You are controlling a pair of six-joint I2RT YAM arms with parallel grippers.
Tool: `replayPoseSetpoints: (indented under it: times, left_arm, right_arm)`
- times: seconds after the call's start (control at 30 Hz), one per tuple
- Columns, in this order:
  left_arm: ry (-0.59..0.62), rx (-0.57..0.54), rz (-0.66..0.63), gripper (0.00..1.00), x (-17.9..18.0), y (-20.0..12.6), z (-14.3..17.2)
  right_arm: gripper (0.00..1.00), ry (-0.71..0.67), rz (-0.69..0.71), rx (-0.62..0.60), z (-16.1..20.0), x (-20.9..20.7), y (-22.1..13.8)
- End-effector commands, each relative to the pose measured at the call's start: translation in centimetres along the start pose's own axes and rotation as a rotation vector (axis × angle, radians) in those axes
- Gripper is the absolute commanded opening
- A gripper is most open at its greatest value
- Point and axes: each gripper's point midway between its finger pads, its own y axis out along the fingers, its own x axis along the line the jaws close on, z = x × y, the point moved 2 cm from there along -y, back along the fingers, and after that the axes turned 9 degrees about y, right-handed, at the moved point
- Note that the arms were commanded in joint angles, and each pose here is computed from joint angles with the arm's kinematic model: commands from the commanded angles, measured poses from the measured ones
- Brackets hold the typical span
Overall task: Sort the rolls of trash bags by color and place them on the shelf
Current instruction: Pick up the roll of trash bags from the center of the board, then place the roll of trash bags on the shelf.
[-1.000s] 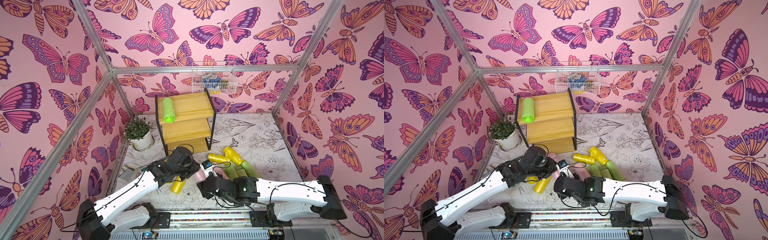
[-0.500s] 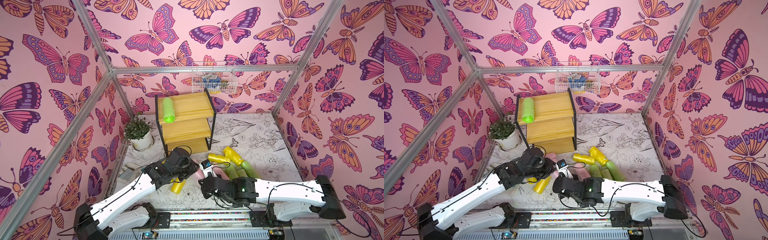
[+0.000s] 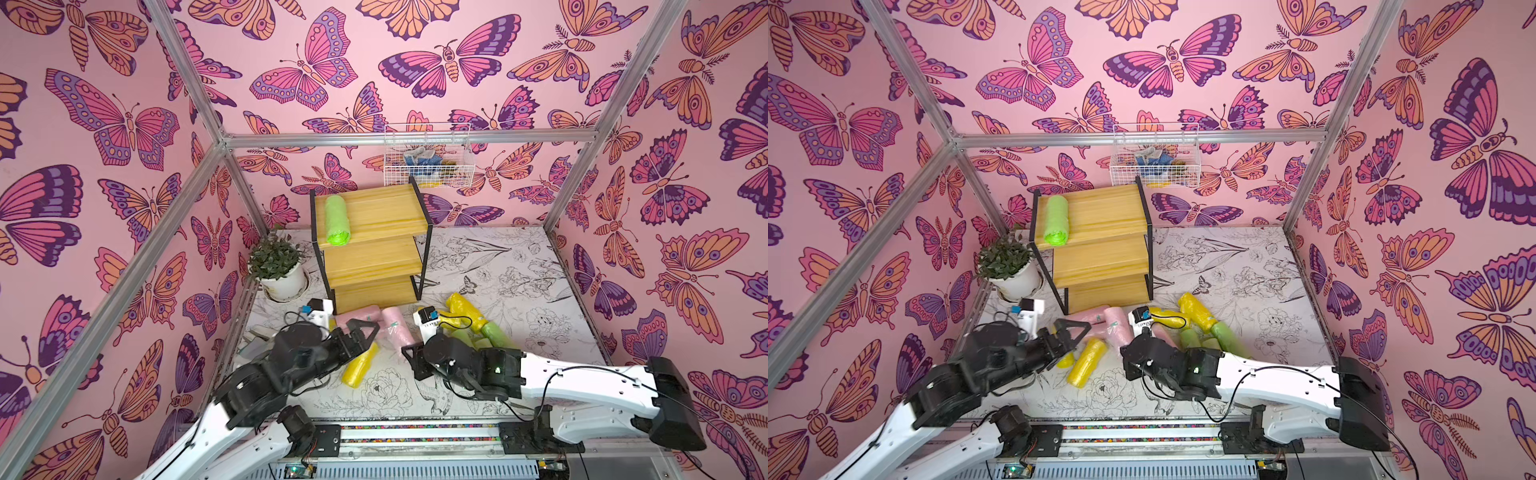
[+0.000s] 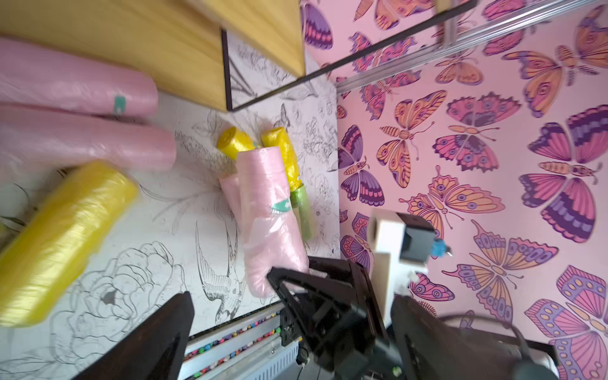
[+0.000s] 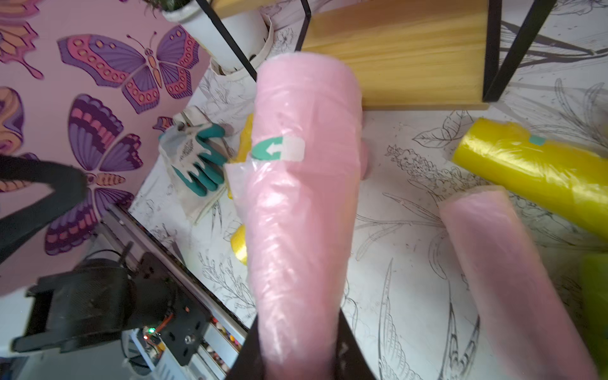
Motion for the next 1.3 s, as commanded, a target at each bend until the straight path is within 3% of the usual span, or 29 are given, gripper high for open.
replayPoseSetpoints:
  times: [0.0, 0.13, 0.23, 0.43, 0.73, 1.27]
  left_arm:
    - [0.156, -0.134, -0.121, 0.99, 3.5, -5.2, -1.2]
    - [0.146, -0.251, -0.103, 0.99, 5.5, -9.0, -1.4]
    - [0.140, -0.292, -0.083, 0.98, 6.2, -10.1, -1.2]
    - [0.237, -0.256, -0.085, 0.98, 5.5, -9.9, -1.2]
    - [0.391, -0.145, -0.064, 0.98, 3.7, -9.0, -0.6]
    - [0.436, -0.214, -0.055, 1.00, 4.5, -10.7, -0.8]
  right_arm:
    - [0.00, 0.089, -0.230, -0.052, -4.0, 5.8, -0.1]
    - [0.00, 0.253, -0.491, -0.097, -7.1, 9.5, 1.6]
    - [0.00, 0.307, -0.553, -0.104, -8.7, 11.0, 3.6]
    - [0.00, 0.365, -0.596, -0.127, -11.1, 12.2, 7.7]
    - [0.00, 0.459, -0.621, -0.191, -14.5, 10.9, 11.5]
    - [0.00, 0.493, -0.579, -0.163, -18.5, 10.7, 16.1]
